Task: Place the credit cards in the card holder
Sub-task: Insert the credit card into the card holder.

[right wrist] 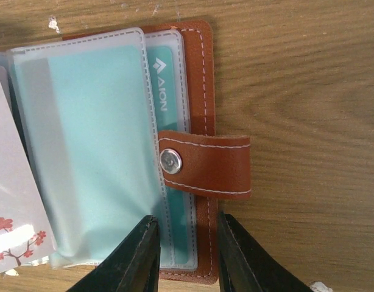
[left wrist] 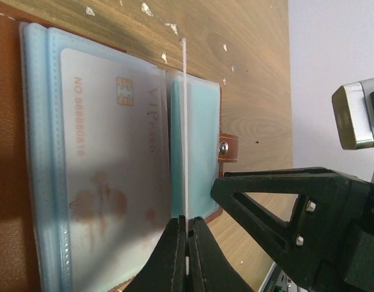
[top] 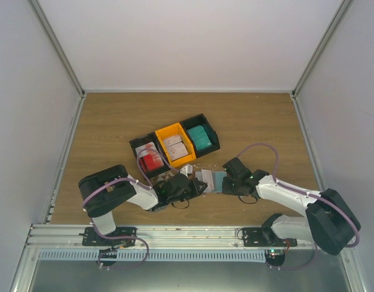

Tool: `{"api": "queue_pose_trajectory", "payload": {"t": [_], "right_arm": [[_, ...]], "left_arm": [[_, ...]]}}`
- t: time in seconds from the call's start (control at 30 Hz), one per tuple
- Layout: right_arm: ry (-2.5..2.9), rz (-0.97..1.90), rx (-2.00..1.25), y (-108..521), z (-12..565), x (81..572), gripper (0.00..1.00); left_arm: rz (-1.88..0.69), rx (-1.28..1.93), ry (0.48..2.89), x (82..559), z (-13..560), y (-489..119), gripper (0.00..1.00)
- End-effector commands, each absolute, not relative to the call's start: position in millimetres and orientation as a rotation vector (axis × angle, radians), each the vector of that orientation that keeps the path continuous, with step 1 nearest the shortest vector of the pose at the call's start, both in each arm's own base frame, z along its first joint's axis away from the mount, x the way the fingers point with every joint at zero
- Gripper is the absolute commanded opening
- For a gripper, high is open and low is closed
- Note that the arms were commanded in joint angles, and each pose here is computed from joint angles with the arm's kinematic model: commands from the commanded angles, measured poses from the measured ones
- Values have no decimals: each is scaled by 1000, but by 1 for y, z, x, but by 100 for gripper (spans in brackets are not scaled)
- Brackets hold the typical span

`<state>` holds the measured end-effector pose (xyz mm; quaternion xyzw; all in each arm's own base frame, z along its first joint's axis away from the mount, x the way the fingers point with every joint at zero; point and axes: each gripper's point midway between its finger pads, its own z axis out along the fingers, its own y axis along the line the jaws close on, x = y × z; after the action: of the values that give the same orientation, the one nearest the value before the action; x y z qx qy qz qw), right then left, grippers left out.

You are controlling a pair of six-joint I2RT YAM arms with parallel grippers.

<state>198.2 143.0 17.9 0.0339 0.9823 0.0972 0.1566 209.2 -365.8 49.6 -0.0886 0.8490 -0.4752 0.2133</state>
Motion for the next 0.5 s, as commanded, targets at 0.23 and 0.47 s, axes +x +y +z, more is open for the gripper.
{"api": "queue_pose_trajectory", "payload": {"t": [0.23, 0.47], "right_arm": [[2907, 217, 116, 129, 0, 173, 28], [2905, 220, 128, 129, 0, 172, 28]], "left_arm": [[-1334, -318, 2399, 210, 40, -377, 0], [-1293, -359, 2441, 207, 32, -370, 0]]}}
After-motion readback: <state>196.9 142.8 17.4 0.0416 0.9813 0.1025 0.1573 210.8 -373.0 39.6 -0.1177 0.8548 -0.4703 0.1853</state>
